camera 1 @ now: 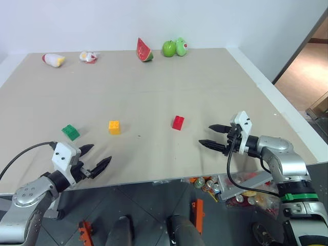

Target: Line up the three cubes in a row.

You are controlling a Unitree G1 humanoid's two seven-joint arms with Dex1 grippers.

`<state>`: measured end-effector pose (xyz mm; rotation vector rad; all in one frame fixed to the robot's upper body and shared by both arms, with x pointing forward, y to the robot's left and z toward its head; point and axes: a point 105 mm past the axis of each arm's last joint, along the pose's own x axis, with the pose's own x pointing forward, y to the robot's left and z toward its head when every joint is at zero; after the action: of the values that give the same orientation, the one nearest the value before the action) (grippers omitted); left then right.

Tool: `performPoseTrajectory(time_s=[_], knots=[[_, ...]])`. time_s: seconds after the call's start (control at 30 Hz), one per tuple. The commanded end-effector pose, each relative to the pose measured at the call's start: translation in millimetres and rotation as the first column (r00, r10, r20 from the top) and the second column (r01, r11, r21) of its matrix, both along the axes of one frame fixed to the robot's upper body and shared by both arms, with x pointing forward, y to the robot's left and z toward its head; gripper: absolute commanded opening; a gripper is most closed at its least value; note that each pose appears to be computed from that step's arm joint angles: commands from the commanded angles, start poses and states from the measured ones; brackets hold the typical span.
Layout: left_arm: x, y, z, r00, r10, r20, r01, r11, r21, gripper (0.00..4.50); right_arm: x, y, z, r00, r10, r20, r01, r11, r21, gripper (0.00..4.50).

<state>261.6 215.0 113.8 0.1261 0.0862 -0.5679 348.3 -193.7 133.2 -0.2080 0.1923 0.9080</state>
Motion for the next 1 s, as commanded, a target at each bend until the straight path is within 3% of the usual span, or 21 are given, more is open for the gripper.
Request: performPoseTrajectory(time_s=[0.03, 0.4, 0.63, 1.0], knots=[[0, -4, 8, 0.999, -0.021, 0.036, 0.021, 1.0, 0.015, 4.36, 3, -1, 13, 0.999, 0.004, 0.052, -0.004, 1.0, 0.004, 4.5], [-6, -42, 28, 0.964, -0.256, 0.076, 0.252, 0.966, 0.061, 4.36, 14, 8, 3, 0.998, 0.032, 0.058, -0.03, 0.999, -0.045, 4.5], [-1, -74, 42, 0.897, -0.431, 0.101, 0.42, 0.9, 0.112, 4.36, 39, 32, 4, 0.992, 0.106, 0.069, -0.099, 0.991, -0.095, 4.5], [5, -80, 41, 0.888, -0.448, 0.105, 0.438, 0.892, 0.11, 4.36, 61, 62, 7, 0.983, 0.177, 0.049, -0.172, 0.981, -0.086, 4.5]])
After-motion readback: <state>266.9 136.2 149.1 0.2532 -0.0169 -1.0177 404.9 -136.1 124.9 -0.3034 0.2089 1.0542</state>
